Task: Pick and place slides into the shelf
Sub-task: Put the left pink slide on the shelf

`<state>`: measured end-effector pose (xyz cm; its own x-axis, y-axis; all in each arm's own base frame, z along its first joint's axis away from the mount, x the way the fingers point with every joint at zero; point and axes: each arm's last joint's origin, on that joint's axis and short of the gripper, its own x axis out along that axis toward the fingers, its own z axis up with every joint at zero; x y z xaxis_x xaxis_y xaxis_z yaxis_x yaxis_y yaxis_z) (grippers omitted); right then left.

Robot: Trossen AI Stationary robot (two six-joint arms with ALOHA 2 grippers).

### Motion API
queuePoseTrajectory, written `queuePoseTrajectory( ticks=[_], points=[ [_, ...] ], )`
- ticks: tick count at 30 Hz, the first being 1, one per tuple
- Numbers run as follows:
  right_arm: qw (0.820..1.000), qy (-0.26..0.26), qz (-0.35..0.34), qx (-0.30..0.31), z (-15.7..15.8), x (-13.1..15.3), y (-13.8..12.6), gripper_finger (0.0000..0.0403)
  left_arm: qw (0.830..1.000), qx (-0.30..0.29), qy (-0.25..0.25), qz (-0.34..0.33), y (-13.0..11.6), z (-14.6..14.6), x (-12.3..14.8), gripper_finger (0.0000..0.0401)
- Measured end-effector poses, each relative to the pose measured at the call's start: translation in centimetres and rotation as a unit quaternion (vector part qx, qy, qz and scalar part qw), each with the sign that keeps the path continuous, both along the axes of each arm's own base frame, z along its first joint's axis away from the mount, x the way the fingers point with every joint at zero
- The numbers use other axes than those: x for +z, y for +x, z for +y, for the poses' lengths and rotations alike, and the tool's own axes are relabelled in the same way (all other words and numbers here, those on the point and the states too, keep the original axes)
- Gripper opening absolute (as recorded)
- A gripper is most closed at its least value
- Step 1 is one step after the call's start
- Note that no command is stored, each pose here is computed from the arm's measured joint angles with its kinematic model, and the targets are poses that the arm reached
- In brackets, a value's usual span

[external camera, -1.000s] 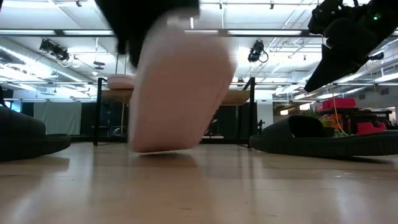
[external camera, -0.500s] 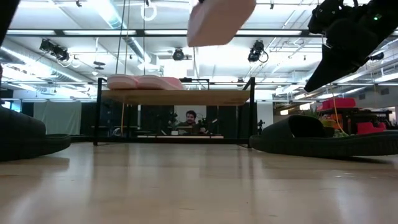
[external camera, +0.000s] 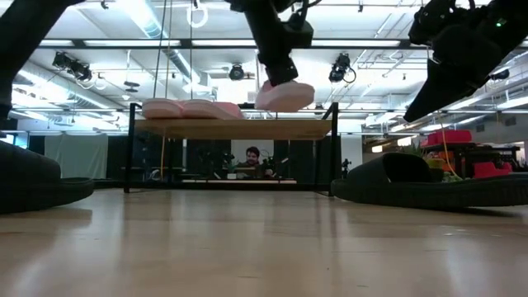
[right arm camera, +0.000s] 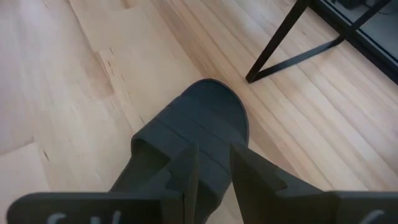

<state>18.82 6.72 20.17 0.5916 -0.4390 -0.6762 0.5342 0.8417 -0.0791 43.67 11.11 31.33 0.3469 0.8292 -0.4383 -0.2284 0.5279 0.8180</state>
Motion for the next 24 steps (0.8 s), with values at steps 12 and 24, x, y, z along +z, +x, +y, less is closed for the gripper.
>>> queuePoseTrajectory(
  ticks=[12, 24],
  points=[
    [1.0, 0.0, 0.0, 0.0, 0.0, 0.0, 0.0, 0.0098, 0.998, -0.018, -0.043, 0.05, -1.5, 4.2, -0.6, 0.0015],
    [1.0, 0.0, 0.0, 0.0, 0.0, 0.0, 0.0, 0.0098, 0.996, 0.023, -0.07, 0.051, -2.7, 5.9, -1.1, 0.0051]
  ],
)
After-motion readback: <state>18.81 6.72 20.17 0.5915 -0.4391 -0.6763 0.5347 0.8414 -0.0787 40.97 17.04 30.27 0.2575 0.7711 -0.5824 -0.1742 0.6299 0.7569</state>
